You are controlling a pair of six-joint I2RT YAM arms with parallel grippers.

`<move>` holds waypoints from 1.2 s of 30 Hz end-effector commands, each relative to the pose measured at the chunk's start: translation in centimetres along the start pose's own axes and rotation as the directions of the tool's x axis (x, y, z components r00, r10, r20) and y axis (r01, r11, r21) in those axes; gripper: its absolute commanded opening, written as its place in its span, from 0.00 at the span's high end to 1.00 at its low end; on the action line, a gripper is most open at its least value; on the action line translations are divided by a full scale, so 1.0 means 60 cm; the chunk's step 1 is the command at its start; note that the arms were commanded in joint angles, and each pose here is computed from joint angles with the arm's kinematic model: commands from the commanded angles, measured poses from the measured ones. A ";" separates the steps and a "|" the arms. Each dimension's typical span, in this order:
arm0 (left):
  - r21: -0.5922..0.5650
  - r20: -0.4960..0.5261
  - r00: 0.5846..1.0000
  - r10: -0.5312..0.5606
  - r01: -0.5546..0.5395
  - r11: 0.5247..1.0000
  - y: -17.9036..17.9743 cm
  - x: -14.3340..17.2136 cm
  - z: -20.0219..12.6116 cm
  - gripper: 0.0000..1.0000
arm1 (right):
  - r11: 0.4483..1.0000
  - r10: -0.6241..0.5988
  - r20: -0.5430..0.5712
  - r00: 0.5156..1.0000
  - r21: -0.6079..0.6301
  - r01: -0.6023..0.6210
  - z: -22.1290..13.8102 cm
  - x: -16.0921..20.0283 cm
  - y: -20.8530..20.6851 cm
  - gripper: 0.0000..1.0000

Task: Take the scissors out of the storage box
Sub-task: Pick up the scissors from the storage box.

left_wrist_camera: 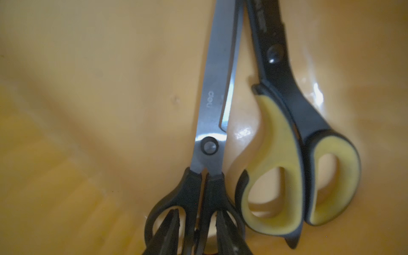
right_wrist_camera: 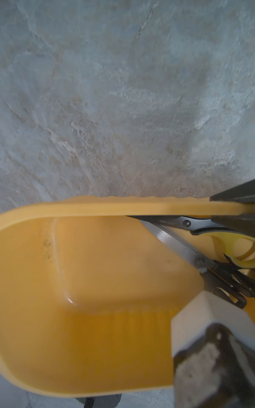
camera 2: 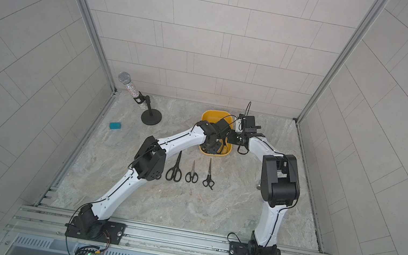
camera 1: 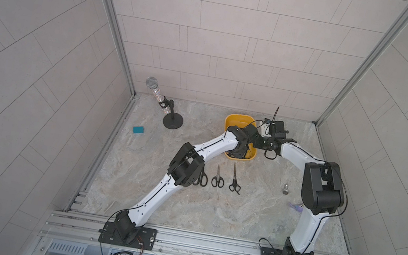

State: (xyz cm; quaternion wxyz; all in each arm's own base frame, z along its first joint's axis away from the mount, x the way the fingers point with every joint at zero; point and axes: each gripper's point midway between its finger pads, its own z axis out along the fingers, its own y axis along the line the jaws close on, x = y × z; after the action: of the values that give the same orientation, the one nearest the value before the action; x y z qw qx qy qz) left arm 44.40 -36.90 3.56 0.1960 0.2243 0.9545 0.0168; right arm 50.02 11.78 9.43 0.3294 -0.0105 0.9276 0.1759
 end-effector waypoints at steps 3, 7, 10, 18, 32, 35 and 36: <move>-0.024 -0.037 0.999 0.025 -0.026 0.999 0.011 0.013 0.026 0.68 | 0.997 -0.002 0.090 0.996 -0.079 0.009 -0.029 -0.053 0.038 1.00; 0.033 -0.075 0.997 0.010 -0.007 0.999 0.008 0.025 0.043 0.76 | 0.996 0.007 0.091 0.996 -0.090 0.001 -0.027 -0.052 0.039 1.00; 0.054 -0.075 0.997 -0.006 0.010 0.999 0.006 0.022 0.045 0.81 | 0.996 0.010 0.095 0.995 -0.092 -0.002 -0.027 -0.054 0.040 1.00; 0.071 -0.059 0.998 -0.022 0.026 0.997 0.007 0.014 0.054 0.99 | 0.997 0.015 0.103 0.995 -0.077 -0.007 -0.027 -0.060 0.036 1.00; 0.141 0.099 0.989 -0.110 0.096 0.985 0.024 -0.076 -0.072 1.00 | 0.994 0.076 0.084 0.994 0.071 -0.082 -0.013 -0.052 -0.011 1.00; 0.142 0.126 0.985 -0.118 0.100 0.985 0.029 -0.087 -0.100 1.00 | 0.989 0.090 0.079 0.993 0.113 -0.099 -0.011 -0.052 -0.023 1.00; 0.142 0.133 0.984 -0.122 0.103 0.984 0.031 -0.089 -0.108 1.00 | 0.987 0.095 0.066 0.993 0.126 -0.102 -0.009 -0.050 -0.028 1.00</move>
State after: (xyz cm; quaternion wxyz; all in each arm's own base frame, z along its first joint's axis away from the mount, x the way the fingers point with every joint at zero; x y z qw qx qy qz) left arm 46.63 -37.37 6.25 0.2088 0.1981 0.9561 -0.0556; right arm 51.47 10.48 10.99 0.3464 0.0398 0.9250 0.1507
